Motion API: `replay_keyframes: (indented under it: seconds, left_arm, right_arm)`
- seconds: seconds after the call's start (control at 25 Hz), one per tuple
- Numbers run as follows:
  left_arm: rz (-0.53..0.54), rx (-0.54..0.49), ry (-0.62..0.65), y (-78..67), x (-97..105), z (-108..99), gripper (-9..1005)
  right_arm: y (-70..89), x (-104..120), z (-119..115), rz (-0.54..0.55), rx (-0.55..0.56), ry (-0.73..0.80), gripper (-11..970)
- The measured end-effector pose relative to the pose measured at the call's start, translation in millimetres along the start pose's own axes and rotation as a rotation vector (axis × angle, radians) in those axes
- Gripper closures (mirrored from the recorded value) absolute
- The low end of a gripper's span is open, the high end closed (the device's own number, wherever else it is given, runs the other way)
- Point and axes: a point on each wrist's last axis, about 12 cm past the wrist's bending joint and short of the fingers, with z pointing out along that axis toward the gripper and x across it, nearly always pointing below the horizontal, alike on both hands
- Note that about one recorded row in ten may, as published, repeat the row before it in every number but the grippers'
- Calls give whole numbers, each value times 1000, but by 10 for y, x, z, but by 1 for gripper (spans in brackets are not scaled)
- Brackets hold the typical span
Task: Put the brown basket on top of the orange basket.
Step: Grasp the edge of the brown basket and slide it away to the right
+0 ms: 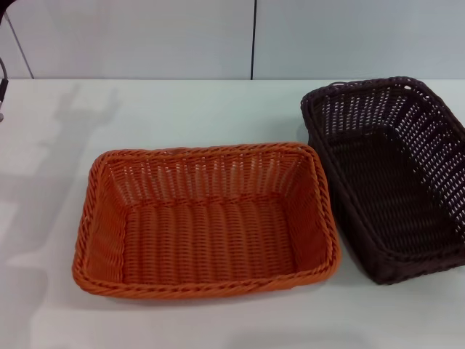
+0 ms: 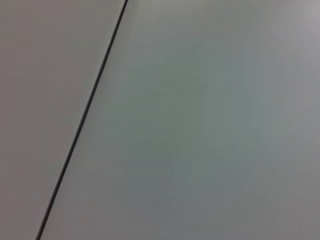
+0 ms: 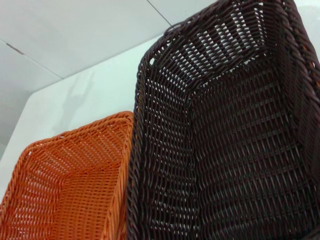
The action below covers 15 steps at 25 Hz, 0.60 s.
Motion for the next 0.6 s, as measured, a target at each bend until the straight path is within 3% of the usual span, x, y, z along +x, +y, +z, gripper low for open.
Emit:
replay_keyframes:
  seconds: [0.6]
  left_arm:
    - [7, 7, -19, -1, -44, 37, 159]
  right_arm:
    - [-85, 92, -72, 62, -16, -40, 252]
